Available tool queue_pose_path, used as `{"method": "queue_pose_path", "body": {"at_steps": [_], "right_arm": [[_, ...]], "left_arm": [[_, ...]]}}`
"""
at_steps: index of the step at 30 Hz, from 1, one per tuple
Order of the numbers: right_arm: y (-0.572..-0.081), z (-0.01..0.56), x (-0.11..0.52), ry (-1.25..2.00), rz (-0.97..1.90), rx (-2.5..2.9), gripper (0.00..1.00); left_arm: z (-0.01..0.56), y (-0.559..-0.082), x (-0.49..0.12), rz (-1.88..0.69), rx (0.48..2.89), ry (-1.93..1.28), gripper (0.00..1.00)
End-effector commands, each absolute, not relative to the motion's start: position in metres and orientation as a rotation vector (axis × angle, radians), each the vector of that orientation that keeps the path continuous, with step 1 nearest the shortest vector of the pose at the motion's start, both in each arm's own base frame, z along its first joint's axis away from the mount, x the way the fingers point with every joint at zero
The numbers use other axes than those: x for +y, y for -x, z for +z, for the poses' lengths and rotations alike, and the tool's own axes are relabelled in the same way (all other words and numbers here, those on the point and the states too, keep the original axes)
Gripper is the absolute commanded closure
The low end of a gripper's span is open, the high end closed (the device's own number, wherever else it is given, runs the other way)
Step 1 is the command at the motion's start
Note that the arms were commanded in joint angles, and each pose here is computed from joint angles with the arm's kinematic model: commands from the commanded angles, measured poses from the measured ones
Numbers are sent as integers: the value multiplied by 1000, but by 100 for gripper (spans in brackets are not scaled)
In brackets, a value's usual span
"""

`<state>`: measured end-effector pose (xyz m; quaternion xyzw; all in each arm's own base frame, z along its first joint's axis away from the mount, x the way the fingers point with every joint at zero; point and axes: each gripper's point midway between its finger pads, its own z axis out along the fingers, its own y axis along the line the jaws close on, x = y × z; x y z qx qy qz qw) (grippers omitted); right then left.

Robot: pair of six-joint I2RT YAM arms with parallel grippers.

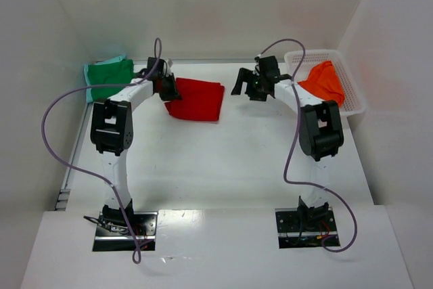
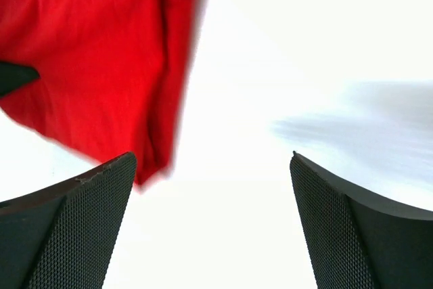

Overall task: Fold and stack the t-shirts
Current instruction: Put the neatly folded tshirt into the corner of the board with the left arm

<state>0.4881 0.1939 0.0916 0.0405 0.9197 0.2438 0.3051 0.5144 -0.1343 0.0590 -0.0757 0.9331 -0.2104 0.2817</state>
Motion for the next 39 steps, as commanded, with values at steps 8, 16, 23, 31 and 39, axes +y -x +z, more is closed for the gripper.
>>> {"method": "queue_pose_path", "body": {"at_steps": [8, 16, 23, 31, 39], "right_arm": [[-456, 215, 132, -184, 538, 2166, 0], [-416, 201, 125, -259, 556, 2211, 0], [-393, 182, 124, -327, 585, 2255, 0], [-394, 172, 129, -331, 612, 2276, 0], [-392, 160, 131, -341, 627, 2304, 0]], "left_arm": [[96, -571, -36, -188, 2400, 199, 100], [121, -596, 43, -151, 2343, 297, 100], [149, -601, 94, -103, 2308, 317, 100], [176, -593, 132, -76, 2255, 378, 100], [212, -589, 172, -38, 2166, 466, 100]]}}
